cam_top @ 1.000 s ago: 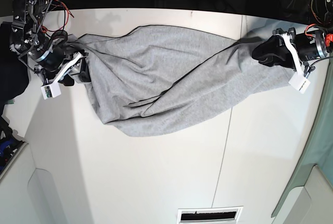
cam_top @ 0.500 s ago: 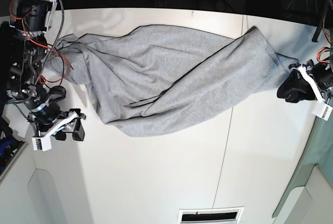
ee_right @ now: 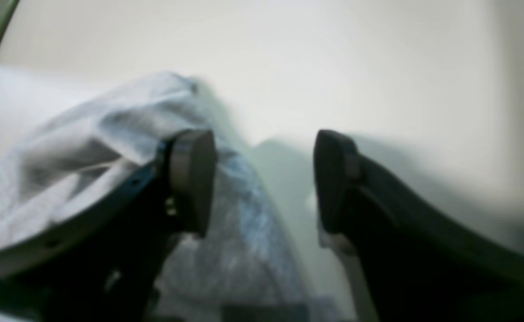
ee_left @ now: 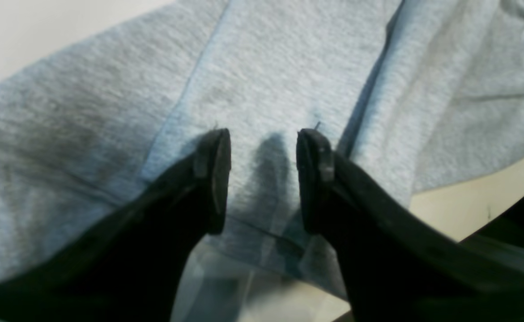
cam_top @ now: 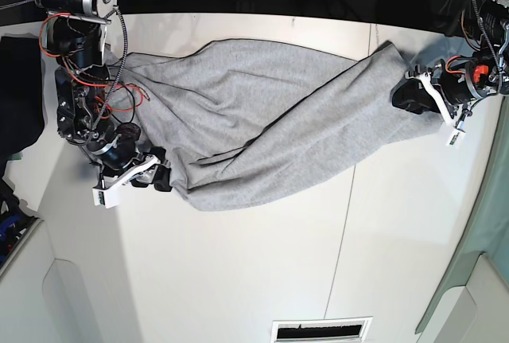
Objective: Layout the t-shirt on the table in an organized manner, then fold the t-shirt properly
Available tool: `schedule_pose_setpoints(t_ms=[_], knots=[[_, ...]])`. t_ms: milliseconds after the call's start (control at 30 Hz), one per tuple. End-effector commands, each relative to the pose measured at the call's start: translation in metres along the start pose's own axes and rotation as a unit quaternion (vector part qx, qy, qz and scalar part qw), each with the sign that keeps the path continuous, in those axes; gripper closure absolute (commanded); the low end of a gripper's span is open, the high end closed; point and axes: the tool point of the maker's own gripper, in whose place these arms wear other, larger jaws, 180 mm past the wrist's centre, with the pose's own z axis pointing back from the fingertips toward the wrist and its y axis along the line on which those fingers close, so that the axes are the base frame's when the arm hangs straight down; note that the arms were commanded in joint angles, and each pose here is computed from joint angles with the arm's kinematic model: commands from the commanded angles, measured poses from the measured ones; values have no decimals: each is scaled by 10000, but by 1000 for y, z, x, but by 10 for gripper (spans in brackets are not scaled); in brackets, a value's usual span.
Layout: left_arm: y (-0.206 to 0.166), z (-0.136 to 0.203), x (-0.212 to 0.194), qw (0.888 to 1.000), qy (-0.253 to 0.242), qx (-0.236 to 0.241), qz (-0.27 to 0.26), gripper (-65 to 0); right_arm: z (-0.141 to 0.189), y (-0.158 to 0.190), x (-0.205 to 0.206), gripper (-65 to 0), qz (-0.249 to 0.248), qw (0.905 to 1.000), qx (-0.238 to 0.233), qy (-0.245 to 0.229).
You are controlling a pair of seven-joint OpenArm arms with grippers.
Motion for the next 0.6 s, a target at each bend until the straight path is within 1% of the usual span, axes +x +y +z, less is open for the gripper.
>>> schedule_pose_setpoints(t_ms=[0, 33, 67, 100, 133, 167, 233, 300, 433, 567], knots=[[1, 3, 14, 9998, -186, 7, -121, -238, -2, 5, 14, -307, 62, 9999, 84, -103], [1, 1, 12, 9998, -151, 31, -157, -191, -2, 6, 13, -260, 63, 9999, 97, -74], [0, -1, 11, 9997, -131, 47, -197, -130, -2, 8, 12, -203, 66, 9999, 128, -55], [-1, -2, 10, 9996, -129, 55, -236, -58, -3, 8, 11, -136, 71, 9999, 144, -37], [-1, -3, 10, 9995, -136, 61, -268, 0, -3, 9, 12, -64, 73, 9999, 148, -42], [-1, -3, 11, 9994, -163, 70, -283, 0, -3, 9, 13, 0, 77, 9998, 149, -59], [1, -2, 20, 9991, -247, 97, -334, 0, -3, 10, 18, 0, 103, 9998, 160, -102], [6, 1, 38, 9982, -384, 154, -439, 0, -2, 14, 30, 0, 190, 9992, 242, -247], [24, 14, 99, 9931, -860, 457, -657, 0, 3, 21, 74, 0, 449, 9962, 283, -687], [34, 36, 162, 9849, -1312, 616, -945, 0, 19, 33, 130, 0, 862, 9872, 320, -1304]])
